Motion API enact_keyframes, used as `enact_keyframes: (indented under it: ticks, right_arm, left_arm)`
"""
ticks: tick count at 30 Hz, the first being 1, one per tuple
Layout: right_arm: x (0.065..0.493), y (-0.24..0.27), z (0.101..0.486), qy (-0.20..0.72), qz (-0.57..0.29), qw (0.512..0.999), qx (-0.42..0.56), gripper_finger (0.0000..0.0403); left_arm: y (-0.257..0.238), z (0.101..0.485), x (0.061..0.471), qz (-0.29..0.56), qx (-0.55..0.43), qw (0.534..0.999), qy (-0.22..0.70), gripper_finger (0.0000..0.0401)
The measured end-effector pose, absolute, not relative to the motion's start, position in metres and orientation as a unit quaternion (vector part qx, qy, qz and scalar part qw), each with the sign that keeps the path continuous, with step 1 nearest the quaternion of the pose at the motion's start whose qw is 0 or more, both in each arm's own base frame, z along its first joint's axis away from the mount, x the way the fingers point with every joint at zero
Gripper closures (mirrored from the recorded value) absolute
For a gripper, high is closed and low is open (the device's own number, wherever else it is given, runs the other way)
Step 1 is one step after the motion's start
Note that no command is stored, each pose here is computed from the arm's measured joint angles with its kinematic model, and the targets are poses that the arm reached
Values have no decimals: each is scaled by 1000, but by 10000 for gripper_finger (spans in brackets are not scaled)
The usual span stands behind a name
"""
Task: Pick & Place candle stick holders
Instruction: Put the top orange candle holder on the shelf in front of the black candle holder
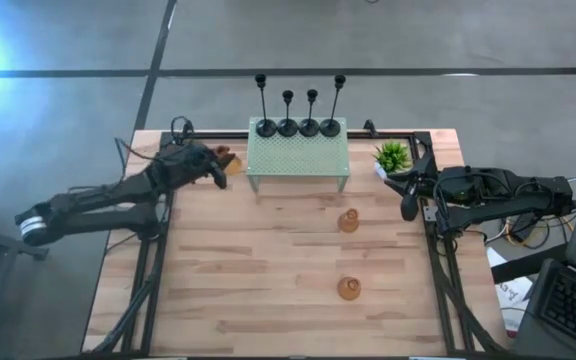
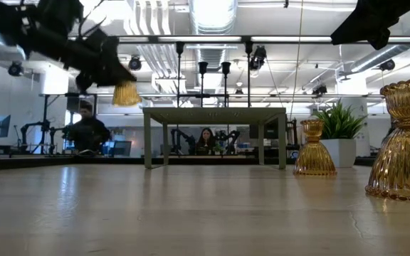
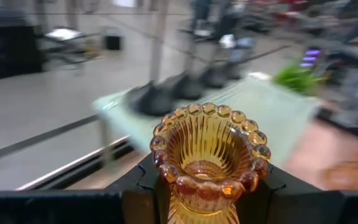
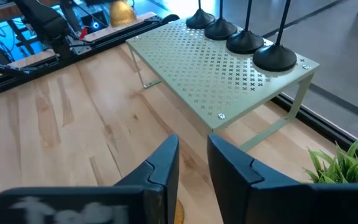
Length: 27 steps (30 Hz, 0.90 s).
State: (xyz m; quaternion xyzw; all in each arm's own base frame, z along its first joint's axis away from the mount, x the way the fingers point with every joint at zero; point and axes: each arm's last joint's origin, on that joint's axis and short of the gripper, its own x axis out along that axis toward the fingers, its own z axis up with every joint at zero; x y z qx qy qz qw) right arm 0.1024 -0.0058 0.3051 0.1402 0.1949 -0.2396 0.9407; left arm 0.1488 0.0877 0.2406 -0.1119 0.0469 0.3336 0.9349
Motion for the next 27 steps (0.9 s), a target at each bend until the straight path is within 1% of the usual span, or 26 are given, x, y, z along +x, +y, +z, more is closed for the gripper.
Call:
enact_keyframes:
  ticks: [6,12,20,27]
  right_arm:
    - [102,-6,305,195,-239,941,140,335]
    - [102,-6,305,195,-240,941,140,327]
    - [102,-6,305,195,-239,941,140,314]
    - [102,-6,305,195,-239,941,140,315]
  left_arm:
    - [78,286,155,236,-89,966,58,275]
    - [72,318,166,180,-62,977,96,275]
    - [85,325,204,163,-77,974,141,275]
    - [104,323,244,173,-43,970,168,275]
